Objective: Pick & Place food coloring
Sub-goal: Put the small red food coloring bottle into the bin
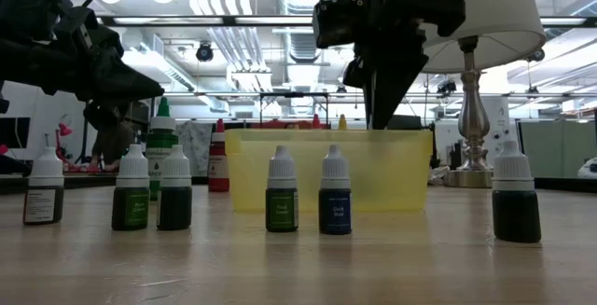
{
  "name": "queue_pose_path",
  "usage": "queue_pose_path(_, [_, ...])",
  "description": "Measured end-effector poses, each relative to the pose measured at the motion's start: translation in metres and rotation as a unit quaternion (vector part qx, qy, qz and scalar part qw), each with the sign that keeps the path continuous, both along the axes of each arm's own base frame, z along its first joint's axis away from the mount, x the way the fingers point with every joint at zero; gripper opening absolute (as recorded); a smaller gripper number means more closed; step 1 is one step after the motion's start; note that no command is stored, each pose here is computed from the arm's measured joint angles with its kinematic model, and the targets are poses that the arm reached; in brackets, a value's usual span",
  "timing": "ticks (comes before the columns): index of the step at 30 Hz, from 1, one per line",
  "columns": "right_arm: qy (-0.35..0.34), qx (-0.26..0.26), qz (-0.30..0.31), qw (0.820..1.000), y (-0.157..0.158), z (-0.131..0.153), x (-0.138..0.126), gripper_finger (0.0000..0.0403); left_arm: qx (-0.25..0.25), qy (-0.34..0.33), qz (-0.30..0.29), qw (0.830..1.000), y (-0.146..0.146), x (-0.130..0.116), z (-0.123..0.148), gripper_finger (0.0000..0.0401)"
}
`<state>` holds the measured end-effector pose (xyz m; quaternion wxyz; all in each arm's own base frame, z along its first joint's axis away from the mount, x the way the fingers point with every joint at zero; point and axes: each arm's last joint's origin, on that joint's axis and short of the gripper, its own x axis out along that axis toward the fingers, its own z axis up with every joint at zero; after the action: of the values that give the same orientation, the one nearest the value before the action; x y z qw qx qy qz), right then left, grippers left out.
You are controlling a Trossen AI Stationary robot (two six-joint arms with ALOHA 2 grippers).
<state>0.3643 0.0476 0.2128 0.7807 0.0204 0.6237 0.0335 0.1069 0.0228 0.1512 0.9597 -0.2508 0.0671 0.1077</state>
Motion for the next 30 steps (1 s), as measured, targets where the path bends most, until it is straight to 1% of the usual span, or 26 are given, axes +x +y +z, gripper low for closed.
queue_pose_path(6, [0.004,-0.001,-0.001,1.000,-0.003,-0.015,-0.004,0.0060,0.000,0.000,0.000,1.000,0.000,0.000,0.000,0.0000])
queue_pose_path(13, [-0.008,0.000,-0.003,1.000,-0.004,-0.030,-0.006,0.0060,0.000,0.000,0.000,1.000,0.000,0.000,0.000,0.0000])
queue_pose_path(30, [-0.008,0.000,-0.020,1.000,-0.018,-0.042,-0.009,0.0060,0.000,0.000,0.000,1.000,0.000,0.000,0.000,0.0000])
